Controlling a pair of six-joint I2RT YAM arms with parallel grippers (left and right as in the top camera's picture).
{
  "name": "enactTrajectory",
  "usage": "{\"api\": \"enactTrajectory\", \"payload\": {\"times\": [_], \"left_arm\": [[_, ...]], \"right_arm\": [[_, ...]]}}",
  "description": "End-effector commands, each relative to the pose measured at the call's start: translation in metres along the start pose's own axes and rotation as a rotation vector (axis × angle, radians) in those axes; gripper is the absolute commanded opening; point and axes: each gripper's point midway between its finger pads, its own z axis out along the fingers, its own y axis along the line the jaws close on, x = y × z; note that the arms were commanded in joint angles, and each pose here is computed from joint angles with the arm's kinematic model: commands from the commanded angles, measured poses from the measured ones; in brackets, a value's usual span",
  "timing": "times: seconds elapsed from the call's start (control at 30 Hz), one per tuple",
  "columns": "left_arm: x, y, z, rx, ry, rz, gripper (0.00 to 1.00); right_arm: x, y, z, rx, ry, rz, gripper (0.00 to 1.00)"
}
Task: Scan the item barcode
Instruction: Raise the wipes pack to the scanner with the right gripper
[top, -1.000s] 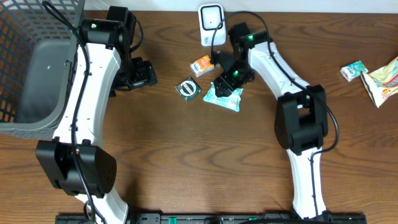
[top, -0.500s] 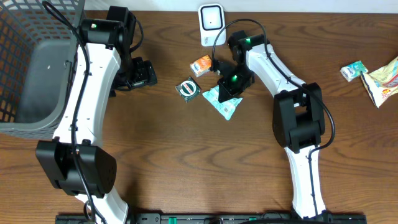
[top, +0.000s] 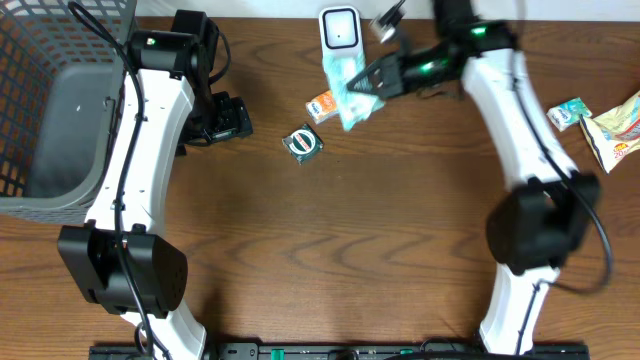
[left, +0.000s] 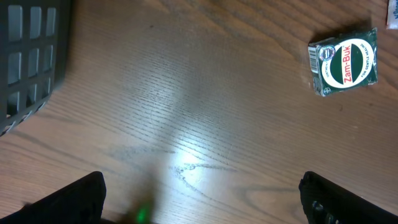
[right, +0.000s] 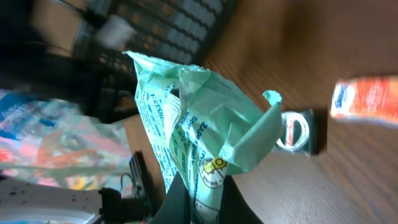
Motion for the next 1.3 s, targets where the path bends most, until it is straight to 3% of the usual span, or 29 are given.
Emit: {"api": "enactTrajectory", "payload": {"times": [0.0,0.13,0.3,0.57,0.67,0.77,0.87,1.07,1.27], "left_arm": [[0.002,0.001,-0.005,0.007,-0.010,-0.007,0.98],[0.002,0.001,-0.005,0.007,-0.010,-0.007,0.98],[0.002,0.001,-0.005,0.007,-0.010,-0.007,0.98],[0.002,0.001,-0.005,0.007,-0.010,-0.007,0.98],[0.002,0.001,-0.005,0.007,-0.010,-0.007,0.98],[0.002,0.001,-0.005,0.007,-0.010,-0.007,0.98],[0.002,0.001,-0.005,0.007,-0.010,-0.007,0.98],[0.002,0.001,-0.005,0.007,-0.010,-0.007,0.98],[0.002,0.001,-0.005,0.007,-0.010,-0.007,0.98]], "right_arm": [[-0.009,0.039,-0.020,0.070,-0.042,-0.072,0.01],[-0.011,0.055,-0.030,0.187,-0.069,-0.092,0.01],[-0.008,0.075,-0.023,0.181,-0.063,-0.124,0.01],[-0.011,0.052,-0.023,0.322,-0.074,-0.095,0.01],[-0.013,0.027,-0.024,0.492,-0.077,-0.095,0.01],[-0.020,-0.018,-0.037,0.837,-0.112,-0.066,0.01],[-0.037,-0.044,-0.042,1.056,-0.166,-0.114,0.01],[-0.095,-0.081,-0.021,1.344,-0.266,-0.406,0.01],[-0.148,-0.105,0.010,1.474,-0.341,-0.739,0.01]]}}
